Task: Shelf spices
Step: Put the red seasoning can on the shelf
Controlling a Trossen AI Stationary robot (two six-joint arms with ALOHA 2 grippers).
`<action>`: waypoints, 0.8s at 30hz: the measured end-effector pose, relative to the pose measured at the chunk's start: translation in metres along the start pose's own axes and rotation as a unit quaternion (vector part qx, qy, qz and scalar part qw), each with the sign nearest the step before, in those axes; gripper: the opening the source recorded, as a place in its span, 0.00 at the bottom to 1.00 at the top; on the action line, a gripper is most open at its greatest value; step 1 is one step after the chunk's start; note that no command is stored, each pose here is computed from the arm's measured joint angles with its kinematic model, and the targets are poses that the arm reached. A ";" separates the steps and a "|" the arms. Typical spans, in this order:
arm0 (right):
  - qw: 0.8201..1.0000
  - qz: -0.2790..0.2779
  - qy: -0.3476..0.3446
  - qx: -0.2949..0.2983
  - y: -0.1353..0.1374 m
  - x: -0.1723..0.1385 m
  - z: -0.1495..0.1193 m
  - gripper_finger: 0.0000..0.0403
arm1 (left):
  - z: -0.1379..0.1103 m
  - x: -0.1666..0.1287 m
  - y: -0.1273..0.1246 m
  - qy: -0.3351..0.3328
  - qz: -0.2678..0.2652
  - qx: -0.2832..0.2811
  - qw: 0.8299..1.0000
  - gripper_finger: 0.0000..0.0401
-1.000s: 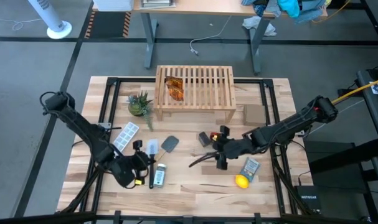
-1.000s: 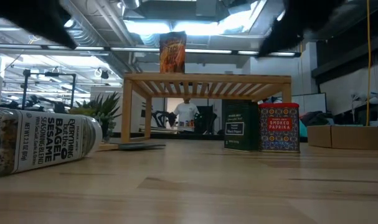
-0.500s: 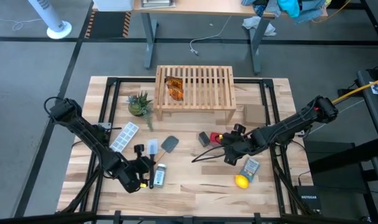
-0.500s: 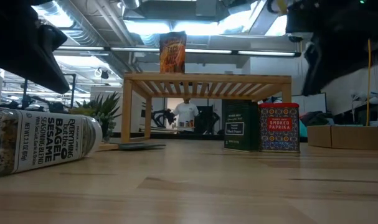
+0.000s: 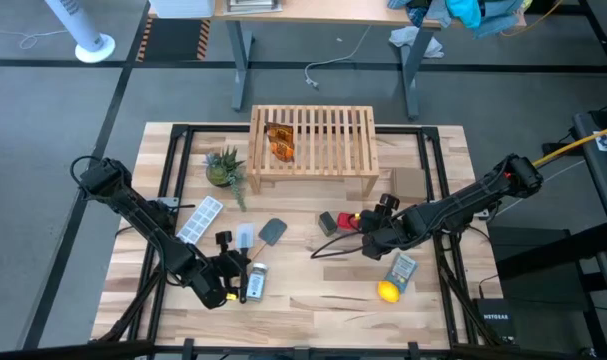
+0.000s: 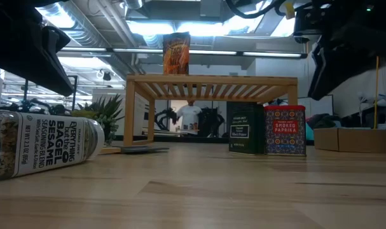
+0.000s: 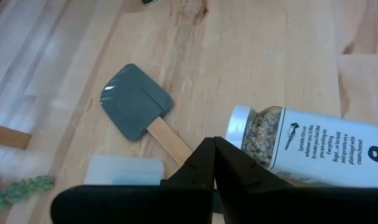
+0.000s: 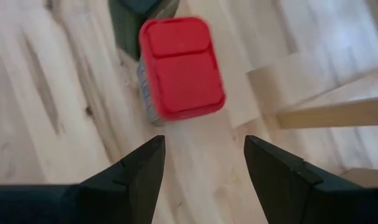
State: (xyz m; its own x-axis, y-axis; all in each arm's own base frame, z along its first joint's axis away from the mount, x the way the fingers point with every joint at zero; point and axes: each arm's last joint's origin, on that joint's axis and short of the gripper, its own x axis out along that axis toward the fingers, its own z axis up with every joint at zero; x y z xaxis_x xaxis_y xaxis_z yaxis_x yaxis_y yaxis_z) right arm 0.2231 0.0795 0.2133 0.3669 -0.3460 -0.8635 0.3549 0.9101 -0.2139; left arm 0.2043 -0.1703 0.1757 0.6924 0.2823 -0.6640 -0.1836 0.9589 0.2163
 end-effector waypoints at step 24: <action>0.994 -0.035 0.093 -0.045 0.017 0.035 -0.010 0.73 | 0.002 0.001 0.004 -0.026 0.045 0.035 0.998 0.00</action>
State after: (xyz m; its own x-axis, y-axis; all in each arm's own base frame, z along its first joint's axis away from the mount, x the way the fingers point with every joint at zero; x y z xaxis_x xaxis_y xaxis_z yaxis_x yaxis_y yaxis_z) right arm 0.2333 0.0855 0.1743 0.1760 -0.3688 -0.9127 0.2918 0.9051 -0.3094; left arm 0.2052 -0.1661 0.1771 0.7103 0.3635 -0.6028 -0.1988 0.9251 0.3235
